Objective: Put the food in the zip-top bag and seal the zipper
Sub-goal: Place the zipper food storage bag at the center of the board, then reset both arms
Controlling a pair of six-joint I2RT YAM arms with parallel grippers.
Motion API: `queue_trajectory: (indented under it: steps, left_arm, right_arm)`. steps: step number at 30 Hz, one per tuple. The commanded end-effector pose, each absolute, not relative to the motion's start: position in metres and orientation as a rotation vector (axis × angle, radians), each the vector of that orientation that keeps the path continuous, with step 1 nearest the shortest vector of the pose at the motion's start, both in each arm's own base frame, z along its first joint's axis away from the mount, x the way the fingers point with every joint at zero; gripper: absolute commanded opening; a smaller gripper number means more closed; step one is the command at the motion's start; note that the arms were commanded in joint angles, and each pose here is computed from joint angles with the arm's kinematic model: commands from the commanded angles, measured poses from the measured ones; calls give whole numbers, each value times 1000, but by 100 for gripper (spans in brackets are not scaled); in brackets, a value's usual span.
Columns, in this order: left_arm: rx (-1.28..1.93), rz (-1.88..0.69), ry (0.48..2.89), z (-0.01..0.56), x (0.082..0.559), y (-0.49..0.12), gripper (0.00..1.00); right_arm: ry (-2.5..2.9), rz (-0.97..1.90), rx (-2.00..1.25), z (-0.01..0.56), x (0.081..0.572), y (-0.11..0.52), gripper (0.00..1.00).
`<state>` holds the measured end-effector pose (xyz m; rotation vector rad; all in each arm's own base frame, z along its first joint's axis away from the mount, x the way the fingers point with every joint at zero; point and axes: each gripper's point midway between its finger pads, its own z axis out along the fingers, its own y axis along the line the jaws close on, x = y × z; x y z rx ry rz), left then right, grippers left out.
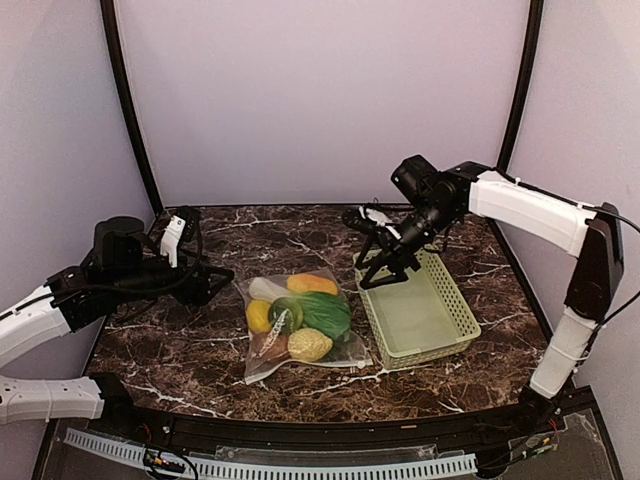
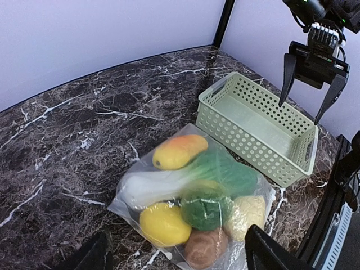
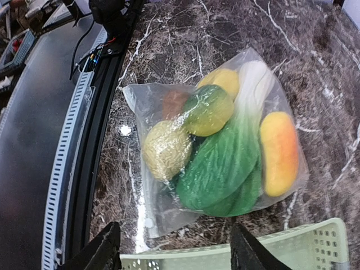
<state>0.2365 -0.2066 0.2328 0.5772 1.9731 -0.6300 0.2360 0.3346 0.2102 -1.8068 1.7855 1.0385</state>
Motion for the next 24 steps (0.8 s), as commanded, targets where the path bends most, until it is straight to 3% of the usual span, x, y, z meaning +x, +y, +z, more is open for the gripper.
queue_trajectory:
  steps: [1,3,4,9,14,19,24]
  left_arm:
    - [590,-438,2004,250,244,-186,93]
    - [550,-354,2013,260,257,-179,98]
    - [520,-309,2037,258,265,-176,99]
    - [279,-14,2063,286,300,-139,99]
    - [242,46,1961,316,314,-134,99]
    - [222,78,1846,331,329,-136,99]
    - [192,128,1876,298,339,-134,99]
  right_arm:
    - [1809,839,-1719,250,248,311,70]
    - [1842,729,-1609,260,273,301,97]
    - [1869,667,-1531,265,288,294,98]
    - [1944,425,-1052,305,368,232,99]
    - [1975,292,-686,325,411,163,99]
    - [2012,145,-468,320,417,127,99]
    - [1937,173,-465,319,401,121,99]
